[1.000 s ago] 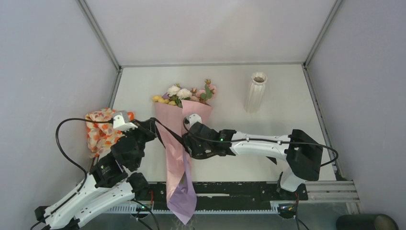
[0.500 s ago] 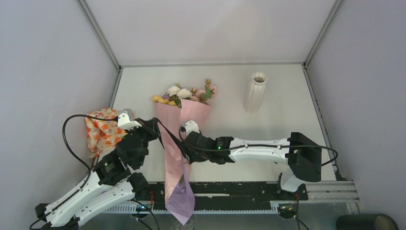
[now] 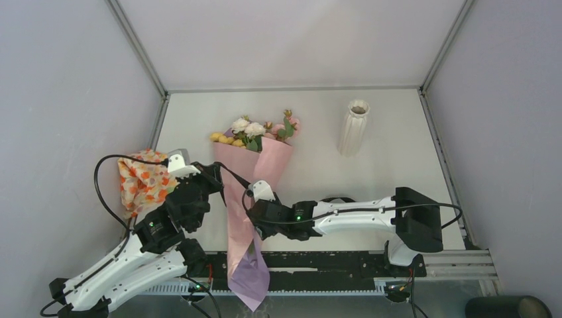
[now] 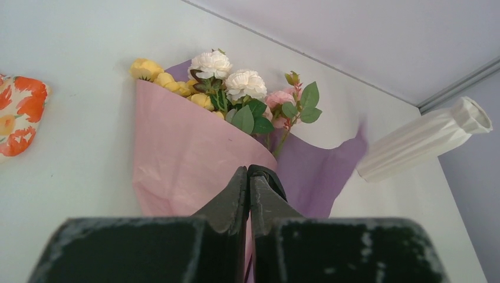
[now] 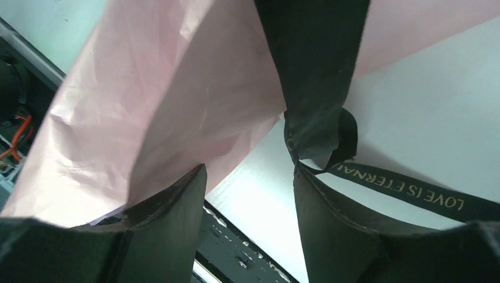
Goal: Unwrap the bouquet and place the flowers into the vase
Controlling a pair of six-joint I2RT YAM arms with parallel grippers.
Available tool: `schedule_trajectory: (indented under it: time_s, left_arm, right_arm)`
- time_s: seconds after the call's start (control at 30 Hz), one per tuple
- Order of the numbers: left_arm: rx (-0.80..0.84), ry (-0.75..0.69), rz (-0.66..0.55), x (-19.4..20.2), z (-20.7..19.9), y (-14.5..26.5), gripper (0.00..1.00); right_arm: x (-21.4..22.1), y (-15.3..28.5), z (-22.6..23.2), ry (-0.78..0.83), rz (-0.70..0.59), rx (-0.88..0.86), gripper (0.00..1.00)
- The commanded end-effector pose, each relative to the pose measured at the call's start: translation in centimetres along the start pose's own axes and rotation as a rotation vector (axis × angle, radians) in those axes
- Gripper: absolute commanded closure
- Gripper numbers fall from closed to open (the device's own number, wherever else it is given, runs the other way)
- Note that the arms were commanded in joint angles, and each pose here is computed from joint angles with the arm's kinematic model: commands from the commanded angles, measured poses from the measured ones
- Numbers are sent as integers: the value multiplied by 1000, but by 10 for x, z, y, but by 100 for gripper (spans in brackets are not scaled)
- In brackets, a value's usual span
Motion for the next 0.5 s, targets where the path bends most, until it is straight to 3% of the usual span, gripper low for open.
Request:
schedule_trajectory:
  time_s: [0.0,0.33,0.47]
  left_arm:
    - [32,42,-53,-24,-13,3,93]
    - [38,65,-49,-24,-11,5,94]
    - [39,71,-43,-22,-12,5,94]
  right_arm:
    - [-7,-4,4,-13,-23,48,36]
    - [-20,-21,-38,-39,-34,156,36]
    - [-28,-37,-48,-46,-45,140,45]
Point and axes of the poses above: each gripper's point midway between its finger pads, its own y axis back along the fingers, its own z axis along the line the jaws close on, x = y × z, the point moved 7 cm from there along y, back along the fingers, and after that the axes turned 8 degrees about y, right-handed, at the moved point
